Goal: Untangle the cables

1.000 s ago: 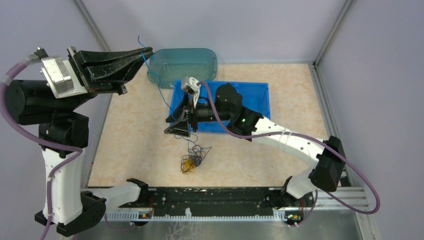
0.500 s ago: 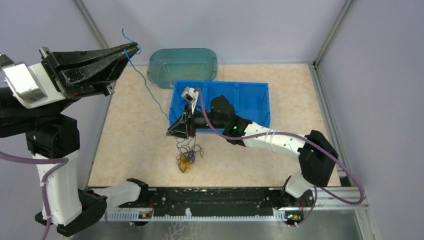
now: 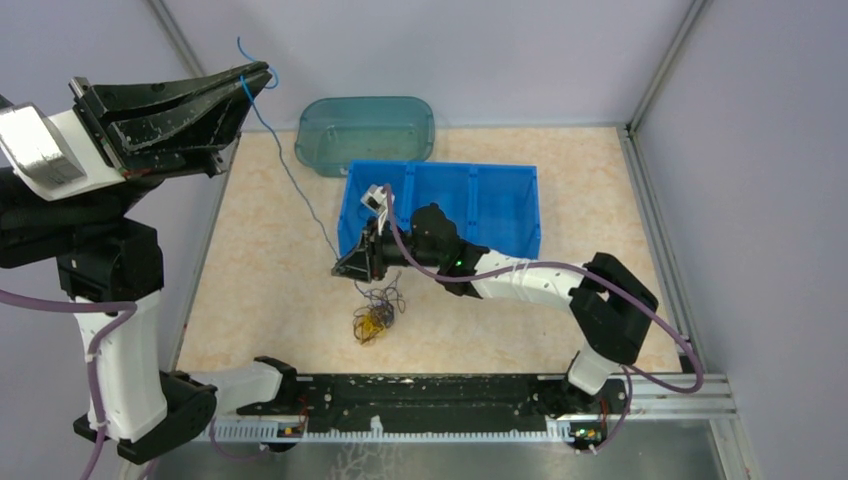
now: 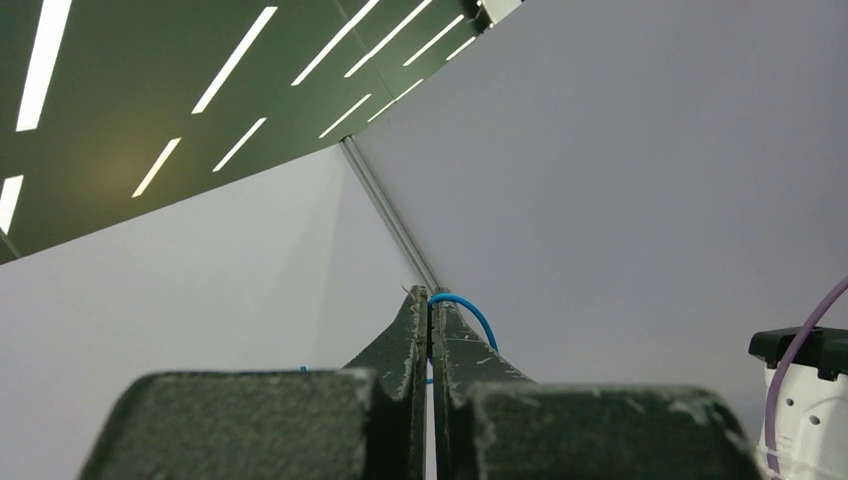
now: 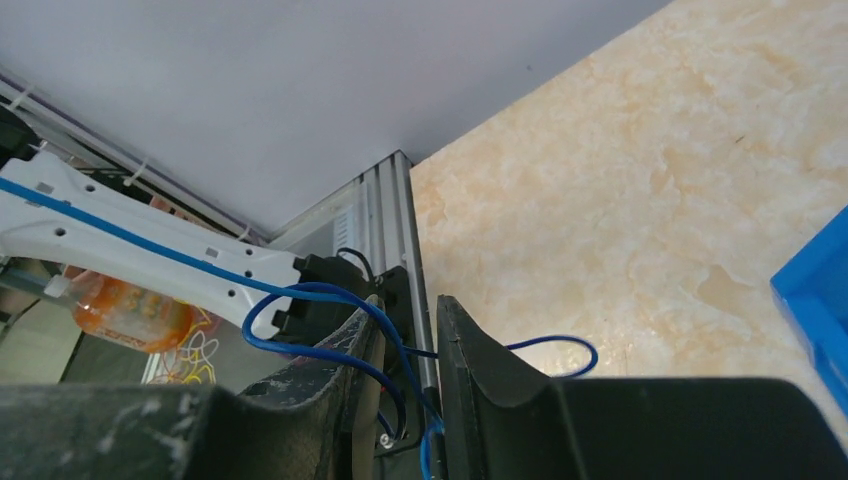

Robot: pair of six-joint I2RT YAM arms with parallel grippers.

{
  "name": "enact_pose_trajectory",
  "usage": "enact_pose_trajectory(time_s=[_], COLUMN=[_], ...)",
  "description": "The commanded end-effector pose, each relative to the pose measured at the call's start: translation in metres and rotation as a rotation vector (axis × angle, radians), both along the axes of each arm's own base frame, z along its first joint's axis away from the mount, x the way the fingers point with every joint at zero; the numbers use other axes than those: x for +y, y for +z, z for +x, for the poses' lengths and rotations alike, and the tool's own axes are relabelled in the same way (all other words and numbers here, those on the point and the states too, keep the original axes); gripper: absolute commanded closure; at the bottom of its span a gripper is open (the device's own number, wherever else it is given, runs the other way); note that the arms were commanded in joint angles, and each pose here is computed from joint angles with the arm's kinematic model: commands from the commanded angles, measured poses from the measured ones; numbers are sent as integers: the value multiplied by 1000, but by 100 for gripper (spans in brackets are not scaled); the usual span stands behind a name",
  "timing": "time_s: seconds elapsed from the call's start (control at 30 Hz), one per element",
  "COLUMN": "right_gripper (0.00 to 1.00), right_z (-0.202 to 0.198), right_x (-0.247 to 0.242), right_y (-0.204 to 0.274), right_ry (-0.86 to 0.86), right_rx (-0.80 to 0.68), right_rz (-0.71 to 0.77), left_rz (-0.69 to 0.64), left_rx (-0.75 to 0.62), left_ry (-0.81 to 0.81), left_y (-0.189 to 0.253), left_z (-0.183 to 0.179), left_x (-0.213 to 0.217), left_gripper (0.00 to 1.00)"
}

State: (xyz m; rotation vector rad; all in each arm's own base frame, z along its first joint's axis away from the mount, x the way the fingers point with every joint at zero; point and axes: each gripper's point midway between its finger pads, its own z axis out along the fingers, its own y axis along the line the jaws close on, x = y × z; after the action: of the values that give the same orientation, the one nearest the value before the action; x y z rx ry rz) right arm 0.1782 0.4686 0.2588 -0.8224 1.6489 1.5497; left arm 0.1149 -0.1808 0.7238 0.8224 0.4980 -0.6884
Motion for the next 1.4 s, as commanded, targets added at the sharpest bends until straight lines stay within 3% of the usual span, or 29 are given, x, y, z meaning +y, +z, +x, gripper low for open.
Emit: enact_pose_trajectory(time_s=[0.0,0.17,0.47,0.57,0.73,0.87,1.13,1.23,1.33,1.37], right_gripper=[73,73,71,65,44,42,57,72,100,100], right_z=[-2,8,1,-7,-17,-21,-24,-24,-20,-19], right_x=[17,18,-4,-16,-37,-47,-65,-71,-78,-81], right_y=[-10,-36,-69,-72,-90,-111,-138,-143,-146,-146], right_ry=[-22,-99,-141,-145,-157,-176,-224,-247,-289,-303], right_rx=[-4,18,64,77,109,140,189,198,201,202], right_rz=[-13,-65,-81,-67,-62,-91,-113,-114,-116,-116], left_rz=[-64,-98,-260,-301,-335,-360,-531,-565,-567,-565], left_rx=[-42,-96,-328,-432,-543,-592,-803,-887,-938,-956], left_ry=[9,34,205,268,341,363,534,611,648,660], left_y=[21,38,78,90,99,103,125,129,133,133], left_z=[-9,-10,-27,-38,-50,-59,-93,-104,-114,-117], left_x=[9,14,47,58,69,74,111,121,124,125], left_gripper=[100,100,100,100,100,100,100,100,100,100])
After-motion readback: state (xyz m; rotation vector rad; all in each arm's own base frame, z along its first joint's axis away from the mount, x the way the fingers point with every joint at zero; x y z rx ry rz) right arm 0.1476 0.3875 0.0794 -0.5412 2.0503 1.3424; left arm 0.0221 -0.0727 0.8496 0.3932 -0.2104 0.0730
